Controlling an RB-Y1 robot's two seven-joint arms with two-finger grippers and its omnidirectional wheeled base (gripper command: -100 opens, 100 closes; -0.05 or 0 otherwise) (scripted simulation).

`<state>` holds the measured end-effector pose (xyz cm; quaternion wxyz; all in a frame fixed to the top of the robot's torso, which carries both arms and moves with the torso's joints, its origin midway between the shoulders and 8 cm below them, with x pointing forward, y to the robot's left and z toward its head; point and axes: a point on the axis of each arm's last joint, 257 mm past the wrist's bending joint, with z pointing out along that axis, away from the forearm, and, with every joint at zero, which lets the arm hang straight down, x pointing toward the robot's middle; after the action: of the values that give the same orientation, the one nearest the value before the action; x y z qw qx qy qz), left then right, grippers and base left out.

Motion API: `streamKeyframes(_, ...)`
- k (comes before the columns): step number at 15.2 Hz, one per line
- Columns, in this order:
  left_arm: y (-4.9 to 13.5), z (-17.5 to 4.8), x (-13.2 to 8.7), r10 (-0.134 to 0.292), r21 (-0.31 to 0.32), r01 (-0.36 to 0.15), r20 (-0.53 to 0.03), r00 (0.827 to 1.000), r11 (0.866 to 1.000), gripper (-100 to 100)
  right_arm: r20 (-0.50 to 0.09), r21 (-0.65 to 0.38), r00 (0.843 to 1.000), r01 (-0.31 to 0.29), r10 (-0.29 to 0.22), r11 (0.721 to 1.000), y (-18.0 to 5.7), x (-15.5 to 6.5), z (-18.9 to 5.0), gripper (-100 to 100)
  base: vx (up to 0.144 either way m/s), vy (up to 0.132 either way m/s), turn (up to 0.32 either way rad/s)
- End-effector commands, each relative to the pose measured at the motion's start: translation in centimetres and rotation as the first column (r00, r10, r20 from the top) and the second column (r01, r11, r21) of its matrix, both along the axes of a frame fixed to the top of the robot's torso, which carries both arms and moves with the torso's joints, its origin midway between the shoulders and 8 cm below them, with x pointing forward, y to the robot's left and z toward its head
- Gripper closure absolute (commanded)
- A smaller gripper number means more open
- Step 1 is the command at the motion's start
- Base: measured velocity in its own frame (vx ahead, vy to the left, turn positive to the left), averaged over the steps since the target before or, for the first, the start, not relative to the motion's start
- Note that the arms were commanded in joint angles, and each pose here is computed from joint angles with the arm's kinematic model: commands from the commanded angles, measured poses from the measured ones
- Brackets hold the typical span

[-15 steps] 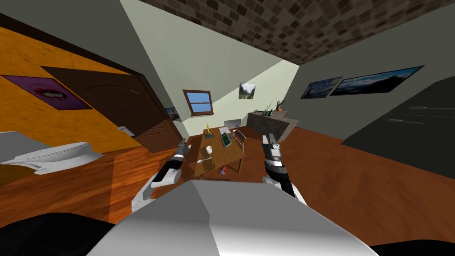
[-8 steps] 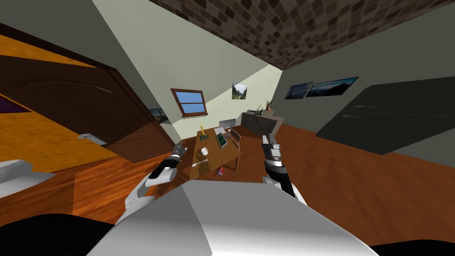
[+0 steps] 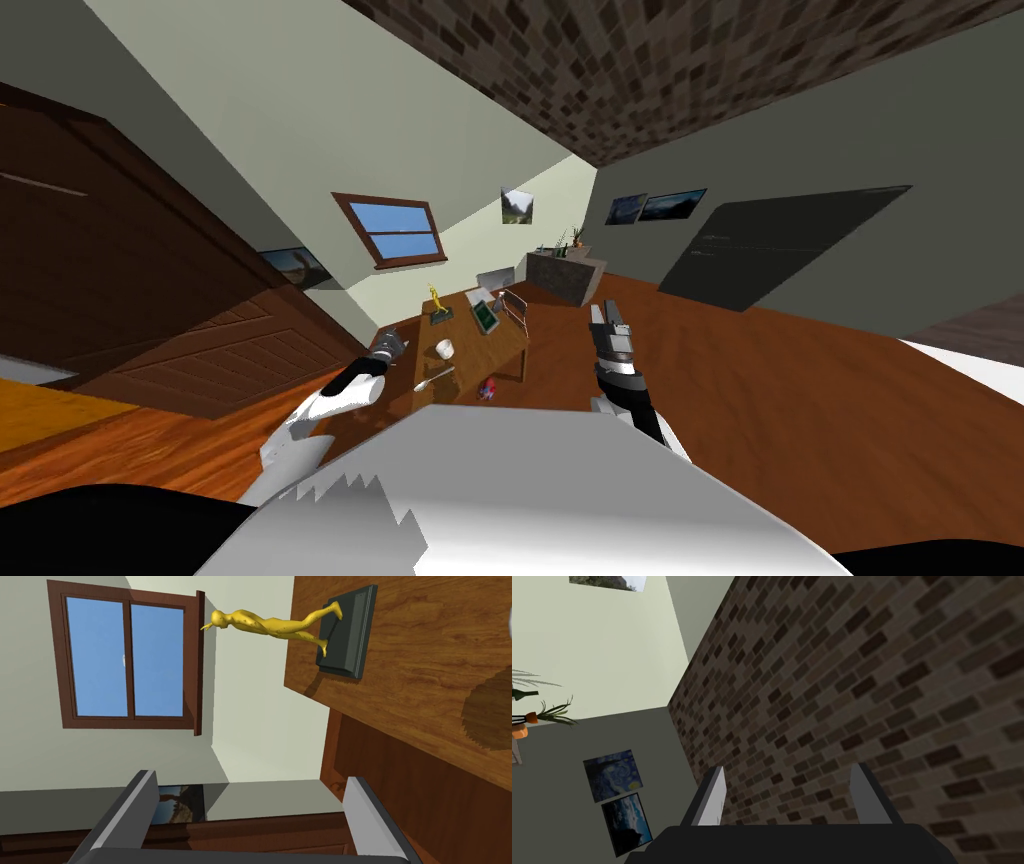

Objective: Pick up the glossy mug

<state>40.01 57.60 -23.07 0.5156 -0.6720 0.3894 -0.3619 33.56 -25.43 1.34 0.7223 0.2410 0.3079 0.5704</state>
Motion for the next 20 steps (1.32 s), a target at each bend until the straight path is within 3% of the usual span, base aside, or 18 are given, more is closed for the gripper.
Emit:
streamKeyframes(1, 1.0, -1.1, -0.8, 0.023, -0.02, -0.024, -0.04, 0.999, 1.0, -100, 0.0, 0.0, 1.0, 0.0, 0.0, 1.0, 0.0, 0.0, 0.0, 0, -0.011, 0.015, -0.096)
streamKeyframes(2, 3.4, -1.8, -1.7, 0.069, -0.045, -0.072, -0.069, 0.995, 0.996, -100, 0.0, 0.0, 1.0, 0.0, 0.0, 1.0, 0.0, 0.0, 0.0, 0, -0.009, 0.005, -0.378)
streamKeyframes(5, 3.5, -2.7, -2.1, 0.076, -0.056, -0.082, -0.098, 0.992, 0.995, -100, 0.0, 0.0, 1.0, 0.0, 0.0, 1.0, 0.0, 0.0, 0.0, 0, -0.011, 0.013, -0.142)
streamKeyframes(6, 5.8, -3.5, -3.3, 0.124, -0.083, -0.135, -0.133, 0.983, 0.987, -100, 0.0, 0.0, 1.0, 0.0, 0.0, 1.0, 0.0, 0.0, 0.0, 0, -0.009, 0.001, -0.323)
streamKeyframes(8, 5.8, -4.2, -3.6, 0.128, -0.092, -0.143, -0.157, 0.979, 0.985, -100, 0.0, 0.0, 1.0, 0.0, 0.0, 1.0, 0.0, 0.0, 0.0, 0, -0.012, 0.015, -0.286)
streamKeyframes(9, 7.9, -4.8, -4.8, 0.172, -0.117, -0.195, -0.183, 0.968, 0.974, -100, 0.0, 0.0, 1.0, 0.0, 0.0, 1.0, 0.0, 0.0, 0.0, 0, -0.014, 0.017, -0.342)
streamKeyframes(11, 8.0, -5.7, -5.3, 0.178, -0.128, -0.208, -0.215, 0.96, 0.97, -100, 0.0, 0.0, 1.0, 0.0, 0.0, 1.0, 0.0, 0.0, 0.0, 0, -0.014, 0.024, -0.246)
streamKeyframes(12, 9.9, -6.1, -6.5, 0.219, -0.153, -0.259, -0.238, 0.946, 0.954, -100, 0.0, 0.0, 1.0, 0.0, 0.0, 1.0, 0.0, 0.0, 0.0, 0, -0.012, 0.012, -0.273)
streamKeyframes(14, 9.9, -7.1, -7.1, 0.224, -0.163, -0.275, -0.273, 0.936, 0.948, -100, 0.0, 0.0, 1.0, 0.0, 0.0, 1.0, 0.0, 0.0, 0.0, 0, -0.012, 0.019, -0.269)
streamKeyframes(15, 11.5, -7.5, -8.4, 0.262, -0.189, -0.325, -0.295, 0.919, 0.927, -100, 0.0, 0.0, 1.0, 0.0, 0.0, 1.0, 0.0, 0.0, 0.0, 0, -0.013, 0.017, -0.29)
streamKeyframes(17, 11.5, -8.5, -9.1, 0.266, -0.198, -0.342, -0.329, 0.906, 0.919, -100, 0.0, 0.0, 1.0, 0.0, 0.0, 1.0, 0.0, 0.0, 0.0, 0, -0.014, 0.022, -0.269)
streamKeyframes(18, 12.9, -8.8, -10.3, 0.298, -0.223, -0.387, -0.348, 0.889, 0.895, -100, 0.0, 0.0, 1.0, 0.0, 0.0, 1.0, 0.0, 0.0, 0.0, 0, -0.017, 0.02, -0.322)
streamKeyframes(20, 12.9, -9.9, -11.3, 0.302, -0.231, -0.408, -0.385, 0.872, 0.883, -100, 0.0, 0.0, 1.0, 0.0, 0.0, 1.0, 0.0, 0.0, 0.0, 0, -0.017, 0.027, -0.242)
